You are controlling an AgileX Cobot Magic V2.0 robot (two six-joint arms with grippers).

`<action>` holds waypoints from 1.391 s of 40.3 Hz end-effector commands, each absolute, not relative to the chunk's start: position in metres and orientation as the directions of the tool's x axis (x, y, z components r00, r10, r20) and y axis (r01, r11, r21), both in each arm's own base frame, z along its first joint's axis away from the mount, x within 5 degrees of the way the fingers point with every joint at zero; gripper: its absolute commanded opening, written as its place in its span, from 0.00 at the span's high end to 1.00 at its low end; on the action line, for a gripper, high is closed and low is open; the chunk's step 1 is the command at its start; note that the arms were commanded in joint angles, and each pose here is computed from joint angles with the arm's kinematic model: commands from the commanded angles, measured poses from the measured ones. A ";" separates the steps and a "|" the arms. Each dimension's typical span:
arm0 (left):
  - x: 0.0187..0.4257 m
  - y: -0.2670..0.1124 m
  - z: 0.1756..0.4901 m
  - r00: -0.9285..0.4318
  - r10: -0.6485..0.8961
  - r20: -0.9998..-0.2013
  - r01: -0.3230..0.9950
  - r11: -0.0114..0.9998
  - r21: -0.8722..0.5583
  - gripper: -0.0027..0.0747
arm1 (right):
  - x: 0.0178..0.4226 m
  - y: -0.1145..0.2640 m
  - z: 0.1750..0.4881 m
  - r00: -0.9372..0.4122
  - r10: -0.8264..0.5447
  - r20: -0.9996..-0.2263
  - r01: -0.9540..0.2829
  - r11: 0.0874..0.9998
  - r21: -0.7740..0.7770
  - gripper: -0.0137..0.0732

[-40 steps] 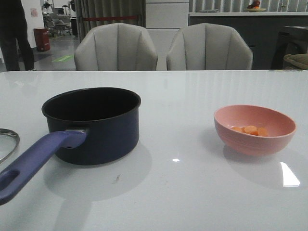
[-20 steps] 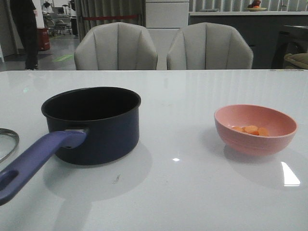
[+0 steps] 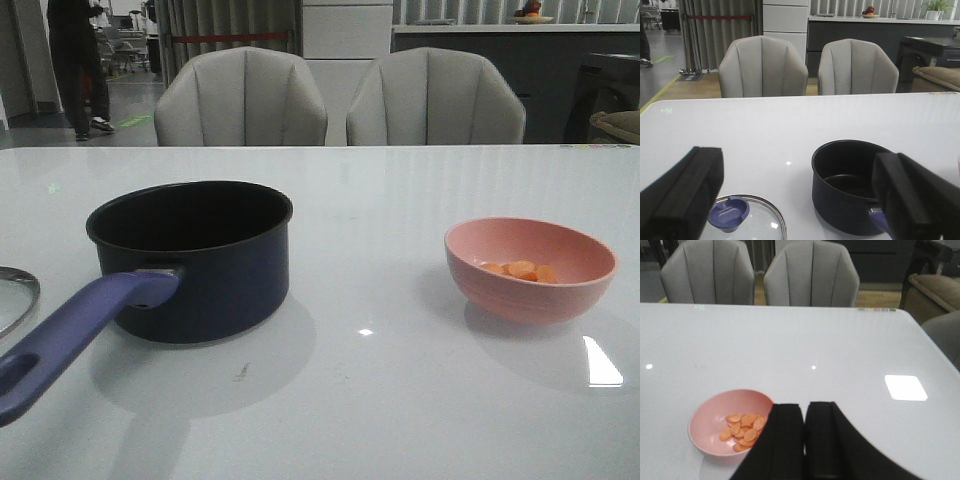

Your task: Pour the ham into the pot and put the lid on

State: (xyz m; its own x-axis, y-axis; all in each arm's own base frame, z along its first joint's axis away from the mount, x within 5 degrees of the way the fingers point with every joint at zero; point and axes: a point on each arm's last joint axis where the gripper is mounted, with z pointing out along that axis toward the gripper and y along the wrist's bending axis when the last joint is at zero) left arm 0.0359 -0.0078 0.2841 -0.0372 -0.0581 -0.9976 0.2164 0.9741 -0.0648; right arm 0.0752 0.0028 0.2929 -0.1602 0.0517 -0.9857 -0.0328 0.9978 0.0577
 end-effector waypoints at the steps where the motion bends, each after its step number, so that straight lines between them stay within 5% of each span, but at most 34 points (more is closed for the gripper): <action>1: 0.035 -0.008 0.299 0.061 -0.079 -0.995 0.233 0.971 -0.063 0.14 | 0.079 0.003 0.308 -0.099 0.045 -0.994 -0.037 0.998 0.049 0.67; 7: 0.035 -0.008 0.299 0.057 -0.078 -0.995 0.232 0.971 -0.063 0.14 | 0.086 0.005 0.309 -0.145 0.109 -0.983 -0.039 0.993 0.116 0.65; 21: 0.035 -0.008 0.299 0.057 -0.078 -0.995 0.232 0.971 -0.063 0.14 | 0.140 0.009 0.313 -0.328 0.113 -0.938 -0.017 0.992 0.126 0.25; 30: 0.035 -0.008 0.299 0.057 -0.078 -0.995 0.232 0.971 -0.063 0.14 | 0.189 0.012 0.315 -0.484 0.117 -0.867 0.008 0.992 0.129 0.24; 42: 0.035 -0.008 0.299 0.057 -0.078 -0.995 0.232 0.971 -0.063 0.14 | 0.261 0.020 0.297 -0.740 0.134 -0.659 0.050 0.988 0.144 0.24; 56: 0.035 -0.008 0.299 0.057 -0.078 -0.995 0.232 0.971 -0.063 0.14 | 0.328 0.030 0.267 -0.852 0.112 -0.511 0.031 0.986 0.163 0.24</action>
State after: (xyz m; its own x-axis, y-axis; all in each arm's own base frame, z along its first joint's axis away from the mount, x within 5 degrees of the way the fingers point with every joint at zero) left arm 0.0359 -0.0077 0.2841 -0.0369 -0.0566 -0.9977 0.2159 0.9744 -0.0633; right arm 0.3165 0.0274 0.2528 -0.8827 0.1153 -0.4555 0.0585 0.9889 0.1369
